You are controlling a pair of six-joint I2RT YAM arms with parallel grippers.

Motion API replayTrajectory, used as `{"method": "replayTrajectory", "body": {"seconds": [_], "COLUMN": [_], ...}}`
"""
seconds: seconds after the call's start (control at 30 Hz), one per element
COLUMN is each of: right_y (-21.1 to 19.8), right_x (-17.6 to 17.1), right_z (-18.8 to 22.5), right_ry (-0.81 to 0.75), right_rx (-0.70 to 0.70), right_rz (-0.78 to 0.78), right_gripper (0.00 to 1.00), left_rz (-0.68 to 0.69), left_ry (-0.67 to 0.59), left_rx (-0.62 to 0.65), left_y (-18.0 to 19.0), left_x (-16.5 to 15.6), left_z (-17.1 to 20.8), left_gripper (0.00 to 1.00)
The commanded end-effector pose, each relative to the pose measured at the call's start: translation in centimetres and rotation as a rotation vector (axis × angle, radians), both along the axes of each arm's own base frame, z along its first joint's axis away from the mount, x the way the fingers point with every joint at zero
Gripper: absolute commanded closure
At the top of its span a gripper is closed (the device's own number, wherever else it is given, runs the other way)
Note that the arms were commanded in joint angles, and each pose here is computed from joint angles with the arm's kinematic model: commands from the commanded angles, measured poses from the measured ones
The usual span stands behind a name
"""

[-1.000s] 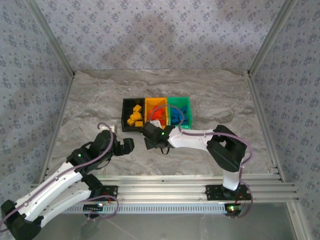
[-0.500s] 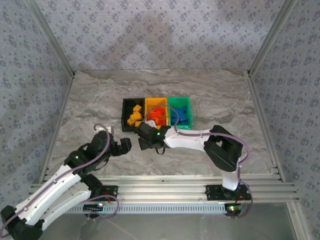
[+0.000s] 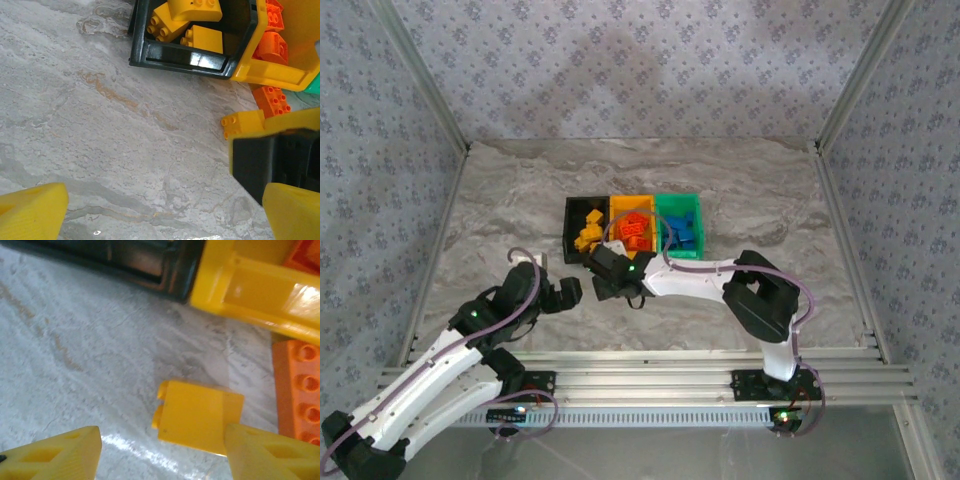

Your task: Sort the legos into containers by color

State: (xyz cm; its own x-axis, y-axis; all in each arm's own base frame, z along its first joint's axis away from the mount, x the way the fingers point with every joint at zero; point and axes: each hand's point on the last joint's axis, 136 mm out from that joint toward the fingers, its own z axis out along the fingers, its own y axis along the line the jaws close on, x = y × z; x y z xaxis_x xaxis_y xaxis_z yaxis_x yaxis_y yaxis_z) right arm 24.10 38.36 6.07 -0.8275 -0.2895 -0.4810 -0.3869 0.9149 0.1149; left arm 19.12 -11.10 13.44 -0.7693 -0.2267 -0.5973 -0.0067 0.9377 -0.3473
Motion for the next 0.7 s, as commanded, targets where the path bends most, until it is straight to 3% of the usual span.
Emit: {"method": "replayTrajectory", "body": {"seconds": [0.0,0.13,0.3,0.67], "right_y": [-0.2,-1.1,-1.8,-1.5], "right_x": [-0.4,0.5,1.2,1.6], "right_z": [2.6,3.2,0.8,-3.7], "right_ry": [-0.027,-0.053,-0.008,0.045], "right_rx": [0.013,0.001,-0.037,-0.126], "right_rz": [0.013,-0.019,-0.064,-0.07], "right_gripper": [0.3,0.25,0.22,0.31], "left_rz": [-0.003,-0.001,0.008,0.02], "left_ry": [-0.006,-0.019,-0.023,-0.003], "left_rx": [0.002,0.004,0.001,0.003], "left_y": [0.3,0.5,0.7,1.1], "left_x": [-0.2,-0.1,-0.3,-0.6], "left_z": [0.5,1.0,1.0,0.0], "left_gripper": [0.0,0.0,0.0,0.0]}}
